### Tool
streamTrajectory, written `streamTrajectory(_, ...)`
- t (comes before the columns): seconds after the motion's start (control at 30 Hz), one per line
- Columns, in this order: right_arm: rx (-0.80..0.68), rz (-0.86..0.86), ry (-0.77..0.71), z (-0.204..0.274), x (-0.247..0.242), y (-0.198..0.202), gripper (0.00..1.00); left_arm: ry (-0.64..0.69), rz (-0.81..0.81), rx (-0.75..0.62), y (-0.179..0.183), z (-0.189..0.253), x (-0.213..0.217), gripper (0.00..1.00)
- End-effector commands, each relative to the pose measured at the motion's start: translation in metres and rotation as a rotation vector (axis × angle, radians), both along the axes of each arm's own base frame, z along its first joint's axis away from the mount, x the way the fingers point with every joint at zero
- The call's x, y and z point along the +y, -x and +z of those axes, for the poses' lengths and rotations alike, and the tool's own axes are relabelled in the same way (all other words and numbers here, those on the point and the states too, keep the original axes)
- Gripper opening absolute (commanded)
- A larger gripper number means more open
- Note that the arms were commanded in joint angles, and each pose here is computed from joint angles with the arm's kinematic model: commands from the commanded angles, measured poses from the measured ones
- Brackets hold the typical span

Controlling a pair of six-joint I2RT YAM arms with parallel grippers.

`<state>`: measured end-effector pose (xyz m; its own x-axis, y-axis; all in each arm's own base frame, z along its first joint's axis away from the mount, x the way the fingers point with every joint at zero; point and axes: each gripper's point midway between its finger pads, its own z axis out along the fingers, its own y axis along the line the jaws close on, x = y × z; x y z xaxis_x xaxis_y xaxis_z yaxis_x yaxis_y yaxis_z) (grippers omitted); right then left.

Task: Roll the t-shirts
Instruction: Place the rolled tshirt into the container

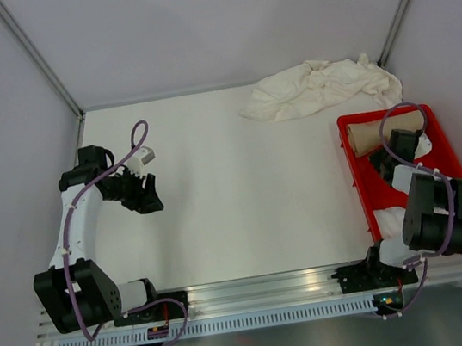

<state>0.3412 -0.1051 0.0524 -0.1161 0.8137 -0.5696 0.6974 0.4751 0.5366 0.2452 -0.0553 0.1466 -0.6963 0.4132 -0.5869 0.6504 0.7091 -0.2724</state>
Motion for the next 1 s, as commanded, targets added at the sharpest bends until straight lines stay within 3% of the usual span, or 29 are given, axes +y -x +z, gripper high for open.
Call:
streamTrajectory(0.0, -0.045, 0.076, -0.107, -0.003, 0.013, -0.029, 0.01, 0.022, -0.025, -0.031, 0.002, 0.006, -0.003, 0.61)
streamTrajectory(0.07, -0.061, 0.089, -0.154, -0.012, 0.019, -0.039, 0.0, 0.015, -0.021, -0.027, 0.002, 0.004, -0.002, 0.61)
streamTrajectory(0.5, -0.024, 0.166, -0.082, -0.016, 0.007, -0.074, 0.03, 0.002, -0.014, -0.029, -0.003, 0.006, 0.0, 0.61)
streamTrajectory(0.7, -0.005, 0.194, -0.098, -0.012, 0.016, -0.057, 0.03, 0.0, -0.011, -0.022, -0.004, 0.005, 0.001, 0.61)
streamTrajectory(0.97, -0.047, -0.053, -0.022, 0.017, -0.023, -0.017, 0.08, -0.009, -0.012, -0.025, -0.004, 0.006, 0.003, 0.61)
